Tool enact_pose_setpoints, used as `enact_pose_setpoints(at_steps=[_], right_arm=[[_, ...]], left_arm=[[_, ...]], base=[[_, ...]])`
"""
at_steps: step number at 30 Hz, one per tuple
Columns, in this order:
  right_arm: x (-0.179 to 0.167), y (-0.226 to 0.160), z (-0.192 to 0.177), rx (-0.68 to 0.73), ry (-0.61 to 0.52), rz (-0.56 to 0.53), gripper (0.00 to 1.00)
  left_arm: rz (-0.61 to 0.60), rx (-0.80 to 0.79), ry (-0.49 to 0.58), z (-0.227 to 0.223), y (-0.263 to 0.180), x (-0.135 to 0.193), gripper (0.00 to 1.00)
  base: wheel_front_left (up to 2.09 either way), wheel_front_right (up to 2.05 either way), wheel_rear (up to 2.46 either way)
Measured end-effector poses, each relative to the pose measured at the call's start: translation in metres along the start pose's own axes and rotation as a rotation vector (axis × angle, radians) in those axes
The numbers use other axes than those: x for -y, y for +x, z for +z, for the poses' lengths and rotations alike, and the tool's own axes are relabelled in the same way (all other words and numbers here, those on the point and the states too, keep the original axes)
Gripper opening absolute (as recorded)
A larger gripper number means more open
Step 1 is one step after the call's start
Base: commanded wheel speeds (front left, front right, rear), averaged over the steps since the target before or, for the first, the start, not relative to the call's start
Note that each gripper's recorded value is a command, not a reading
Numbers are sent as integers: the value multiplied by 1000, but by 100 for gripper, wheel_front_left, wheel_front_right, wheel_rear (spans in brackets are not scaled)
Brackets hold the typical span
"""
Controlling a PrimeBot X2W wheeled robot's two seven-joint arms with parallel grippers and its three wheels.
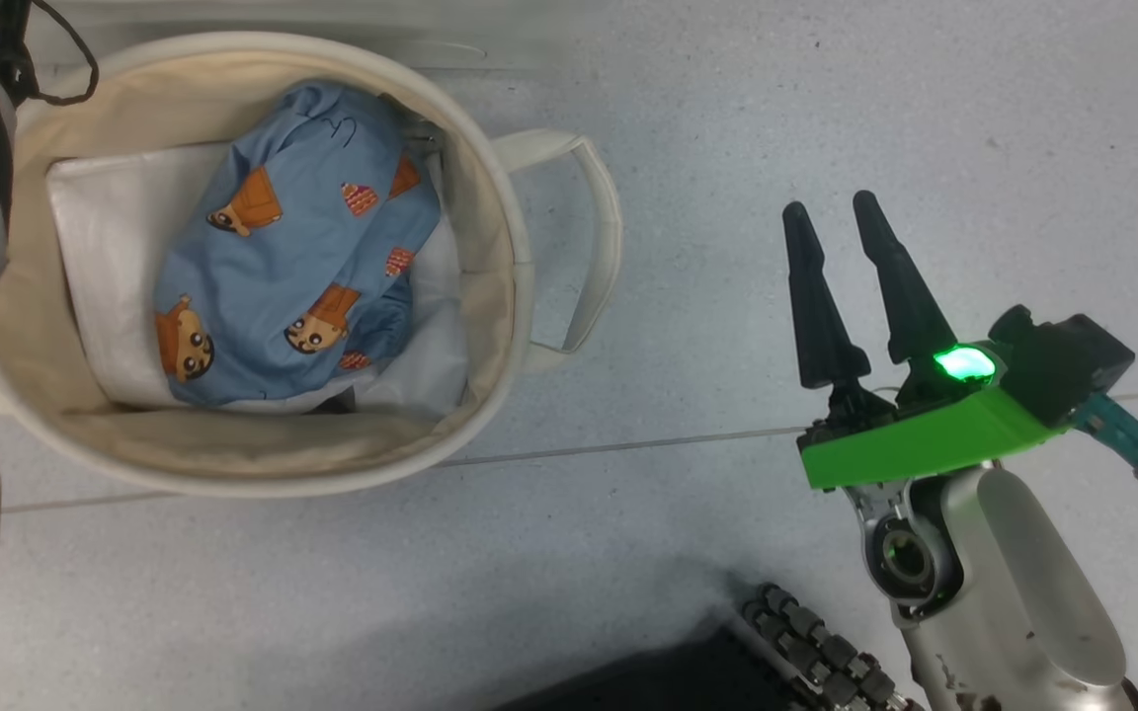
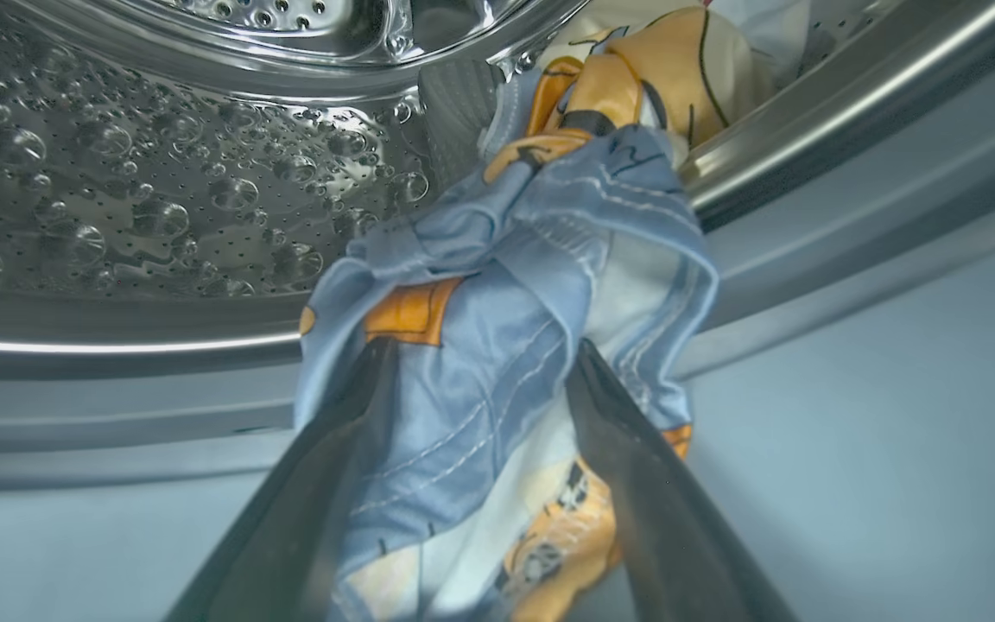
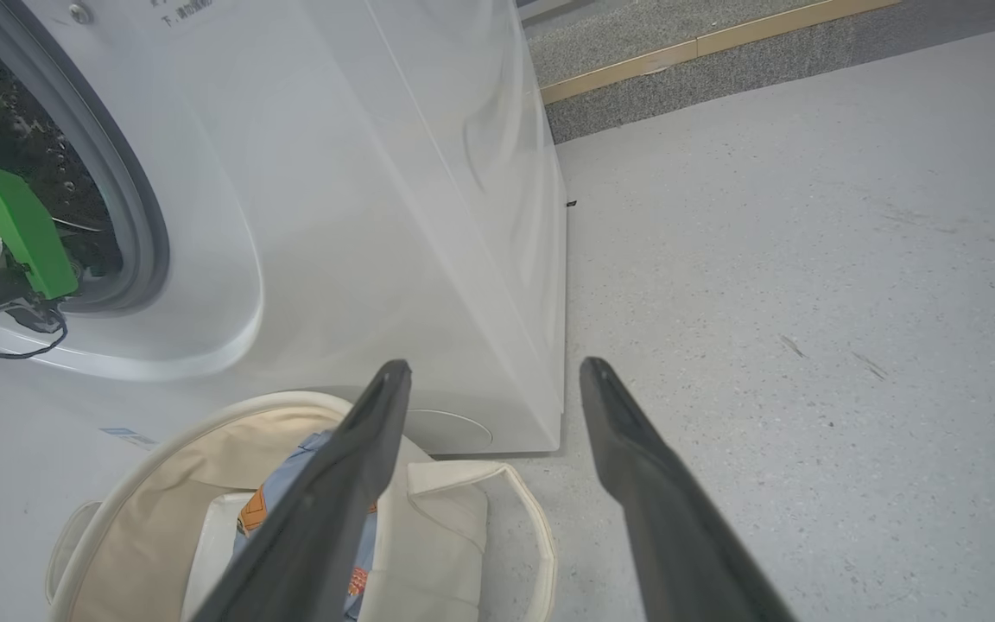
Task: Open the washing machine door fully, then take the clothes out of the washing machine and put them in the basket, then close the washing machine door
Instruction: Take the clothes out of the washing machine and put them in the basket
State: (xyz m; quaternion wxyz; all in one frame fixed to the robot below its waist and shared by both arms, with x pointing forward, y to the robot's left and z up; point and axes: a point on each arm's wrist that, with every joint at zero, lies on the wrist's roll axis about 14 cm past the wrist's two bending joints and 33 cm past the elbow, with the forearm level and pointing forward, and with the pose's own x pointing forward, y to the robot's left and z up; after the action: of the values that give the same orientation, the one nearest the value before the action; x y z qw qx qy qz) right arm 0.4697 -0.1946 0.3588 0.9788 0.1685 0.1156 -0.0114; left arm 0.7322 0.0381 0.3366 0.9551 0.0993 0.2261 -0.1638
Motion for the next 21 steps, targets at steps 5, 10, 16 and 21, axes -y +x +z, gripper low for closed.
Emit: enact_pose_setpoints(at_steps=[5, 10, 16, 21], right_arm=[[2, 2, 5, 15, 9, -4, 100], [0, 2, 6, 15, 13, 0, 100], [-3, 3, 9, 25, 10, 9, 100], [-9, 3, 13, 35, 9, 27, 100]], left_arm=[[-2, 2, 12, -1, 5, 4, 0], [-15, 27, 51, 3, 4, 13, 0], [-1, 46, 64, 6, 0, 10, 0], [53, 100, 54, 17, -9, -6, 0]], base=[[0, 0, 0], [0, 0, 0], [0, 0, 0], [0, 0, 0]])
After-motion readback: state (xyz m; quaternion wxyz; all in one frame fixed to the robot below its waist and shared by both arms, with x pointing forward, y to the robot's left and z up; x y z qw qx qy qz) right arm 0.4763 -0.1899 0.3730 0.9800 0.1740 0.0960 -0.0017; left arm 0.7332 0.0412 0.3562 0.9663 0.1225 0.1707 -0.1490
